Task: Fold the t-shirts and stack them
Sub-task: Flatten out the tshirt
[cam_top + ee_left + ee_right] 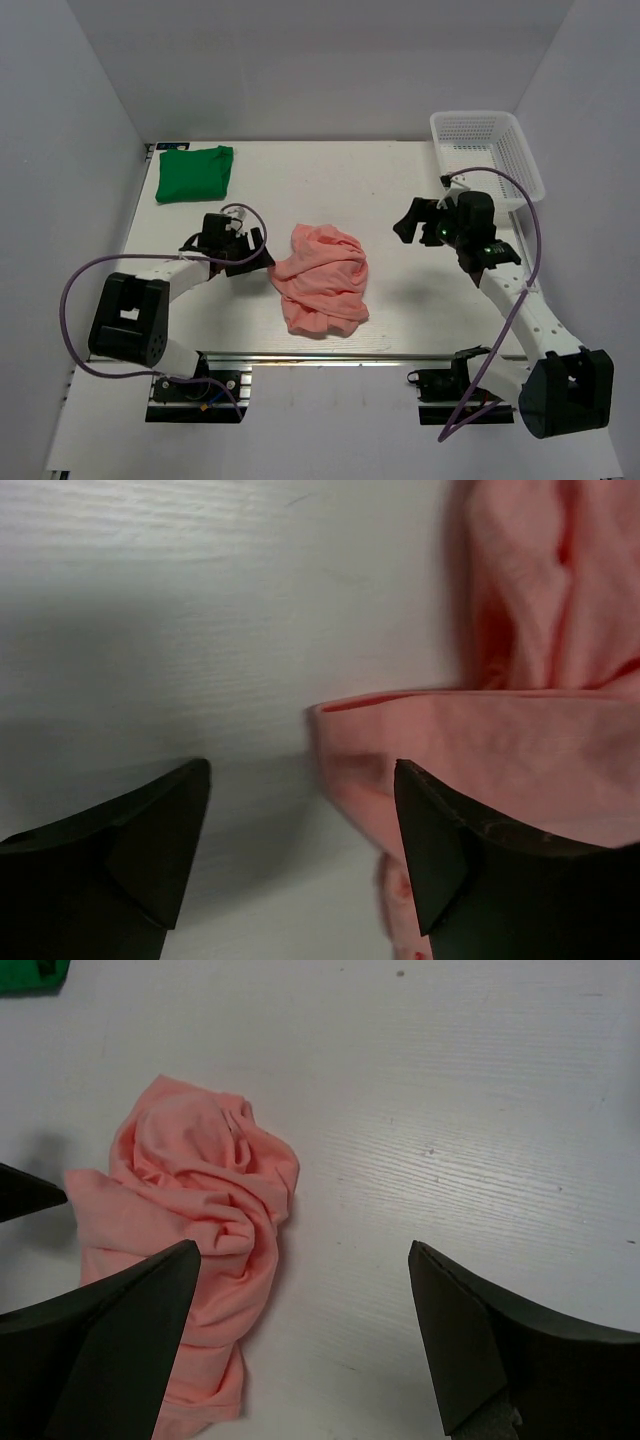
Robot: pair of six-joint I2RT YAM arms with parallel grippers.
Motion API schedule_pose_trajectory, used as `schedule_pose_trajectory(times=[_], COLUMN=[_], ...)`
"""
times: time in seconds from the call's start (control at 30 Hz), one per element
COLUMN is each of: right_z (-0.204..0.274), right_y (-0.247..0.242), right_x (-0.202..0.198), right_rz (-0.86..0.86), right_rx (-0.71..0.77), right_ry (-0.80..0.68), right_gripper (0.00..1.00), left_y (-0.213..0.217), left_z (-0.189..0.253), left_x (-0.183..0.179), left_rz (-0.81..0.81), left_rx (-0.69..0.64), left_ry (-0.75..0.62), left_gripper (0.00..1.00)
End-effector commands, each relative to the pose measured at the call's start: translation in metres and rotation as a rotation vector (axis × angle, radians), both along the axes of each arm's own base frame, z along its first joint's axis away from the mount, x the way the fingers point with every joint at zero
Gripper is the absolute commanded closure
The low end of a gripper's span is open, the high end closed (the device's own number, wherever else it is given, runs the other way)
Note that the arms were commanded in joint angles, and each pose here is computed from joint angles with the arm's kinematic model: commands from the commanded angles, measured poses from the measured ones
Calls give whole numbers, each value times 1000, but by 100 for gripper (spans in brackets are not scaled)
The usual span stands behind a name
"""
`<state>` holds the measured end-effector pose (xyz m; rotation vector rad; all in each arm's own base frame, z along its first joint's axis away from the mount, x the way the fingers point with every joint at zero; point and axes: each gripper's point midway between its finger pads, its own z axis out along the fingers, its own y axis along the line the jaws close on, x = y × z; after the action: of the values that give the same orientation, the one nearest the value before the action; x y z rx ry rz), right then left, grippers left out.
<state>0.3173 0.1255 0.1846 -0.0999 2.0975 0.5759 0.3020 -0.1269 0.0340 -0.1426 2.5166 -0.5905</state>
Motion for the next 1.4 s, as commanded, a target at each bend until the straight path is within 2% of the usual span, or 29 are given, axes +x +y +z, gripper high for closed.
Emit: schedule_pose_trajectory(times=[0.0,0.23,0.33,0.47,0.5,0.6,0.77,0.83,0.87,0.9,0.97,1.07,1.13,1.17,1.37], right_z=[-5,-26,-29,-33,-42,-23,-31,-61,-44,-68,-78,-95,-106,-104,-138], right_y=[16,26,32,51,55,80,131,145,162,159,172,149,131,130,154], right_x=[-3,16,26,44,47,65,88,89,96,95,98,103,106,105,76], right_rz=[90,87,93,142,172,268,397,440,456,440,438,285,163,129,306], right_rx=[20,6,8,-12,-38,-78,-150,-209,-215,-274,-325,-443,-480,-441,-391], right_ry=[2,60,72,77,94,44,10,62,15,80,110,153,170,184,258], right_gripper=[10,10,10,10,10,10,10,10,10,10,10,10,10,10,10], left_y=[-23,-43,-50,-54,-50,-49,-52,-50,-51,-53,-52,-54,-57,-60,-61], left_z=[-4,-27,-34,-46,-50,-45,-4,3,4,11,16,24,29,38,56], left_x=[-9,-23,-25,-30,-33,-38,-30,-29,-32,-29,-30,-31,-34,-35,-42], left_rz=[-81,-145,-157,-168,-158,-150,-144,-143,-159,-168,-168,-183,-208,-216,-272], left_rx=[-70,-66,-48,23,47,65,47,55,61,61,58,54,51,31,24], left_ry=[20,61,73,115,142,119,-26,-44,-44,-67,-76,-100,-117,-140,-206], left_gripper=[15,22,35,100,100,100,100,100,100,100,100,100,100,100,100])
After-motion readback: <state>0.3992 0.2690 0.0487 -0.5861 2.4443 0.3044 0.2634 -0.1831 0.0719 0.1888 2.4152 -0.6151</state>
